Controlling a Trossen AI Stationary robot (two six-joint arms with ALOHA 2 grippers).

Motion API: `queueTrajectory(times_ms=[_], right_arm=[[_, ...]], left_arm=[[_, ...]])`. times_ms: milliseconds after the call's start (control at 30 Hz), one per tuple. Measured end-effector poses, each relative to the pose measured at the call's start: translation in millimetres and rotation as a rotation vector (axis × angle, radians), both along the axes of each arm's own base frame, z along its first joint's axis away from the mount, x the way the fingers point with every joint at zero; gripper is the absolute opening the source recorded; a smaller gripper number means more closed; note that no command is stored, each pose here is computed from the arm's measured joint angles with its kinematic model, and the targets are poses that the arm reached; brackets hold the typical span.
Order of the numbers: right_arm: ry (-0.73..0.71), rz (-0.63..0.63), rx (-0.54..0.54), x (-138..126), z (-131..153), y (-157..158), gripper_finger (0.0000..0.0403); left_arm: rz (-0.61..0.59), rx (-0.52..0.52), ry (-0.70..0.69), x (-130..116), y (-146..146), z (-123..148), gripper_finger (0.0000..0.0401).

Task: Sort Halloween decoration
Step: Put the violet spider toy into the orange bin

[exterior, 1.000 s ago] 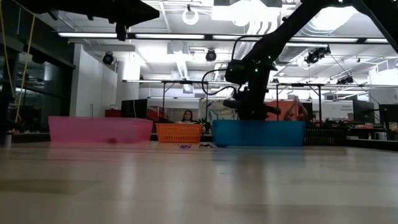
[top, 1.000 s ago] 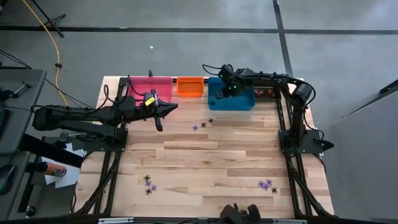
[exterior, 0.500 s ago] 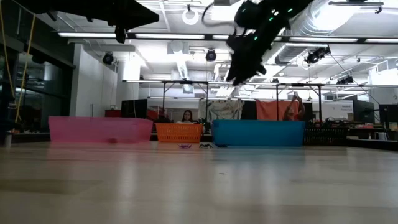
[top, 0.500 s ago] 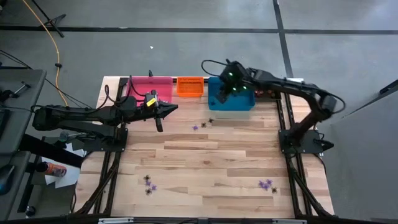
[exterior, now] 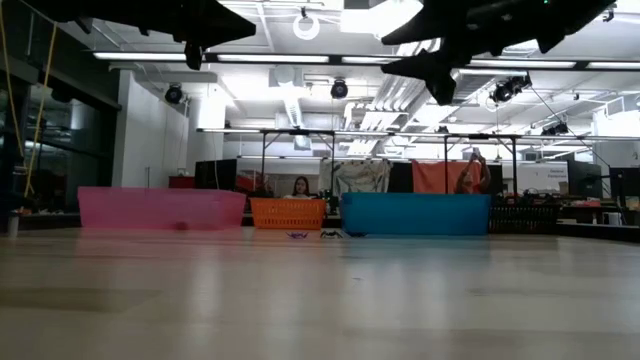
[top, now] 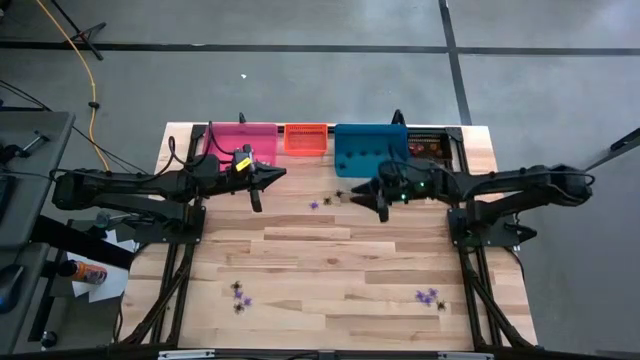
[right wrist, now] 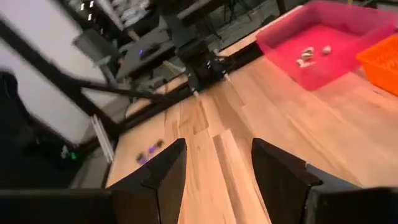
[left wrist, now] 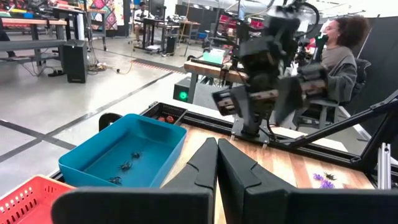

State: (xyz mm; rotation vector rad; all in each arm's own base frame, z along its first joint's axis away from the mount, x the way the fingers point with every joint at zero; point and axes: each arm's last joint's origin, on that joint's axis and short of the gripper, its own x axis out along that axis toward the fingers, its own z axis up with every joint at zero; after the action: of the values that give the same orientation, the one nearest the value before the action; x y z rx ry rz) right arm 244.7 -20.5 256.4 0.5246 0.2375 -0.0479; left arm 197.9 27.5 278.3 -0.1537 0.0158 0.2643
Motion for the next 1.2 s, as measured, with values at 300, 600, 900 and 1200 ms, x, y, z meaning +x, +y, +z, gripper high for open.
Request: queueTrajectory(times_ms=[300, 600, 900, 1200], right_arm=[[0.000, -0.027, -0.125, 3, 1, 11, 0.0177], [0.008, -0.065, -0.126, 2, 1, 2, 0.0177], [0.110, -0.087, -0.137, -1, -8, -6, 0.0177], [0.202, -0.110, -0.128, -5, -16, -13, 0.0177]], left_arm=[[0.000, -0.001, 0.012, 0, 0, -1, 0.0000], [-0.204, -0.175, 0.369, -3, -26, 6, 0.0008], [-0.494, -0.393, 0.751, -11, -129, -11, 0.0085], [-0.524, -0.301, 1.071, -20, -219, -84, 0.0156]])
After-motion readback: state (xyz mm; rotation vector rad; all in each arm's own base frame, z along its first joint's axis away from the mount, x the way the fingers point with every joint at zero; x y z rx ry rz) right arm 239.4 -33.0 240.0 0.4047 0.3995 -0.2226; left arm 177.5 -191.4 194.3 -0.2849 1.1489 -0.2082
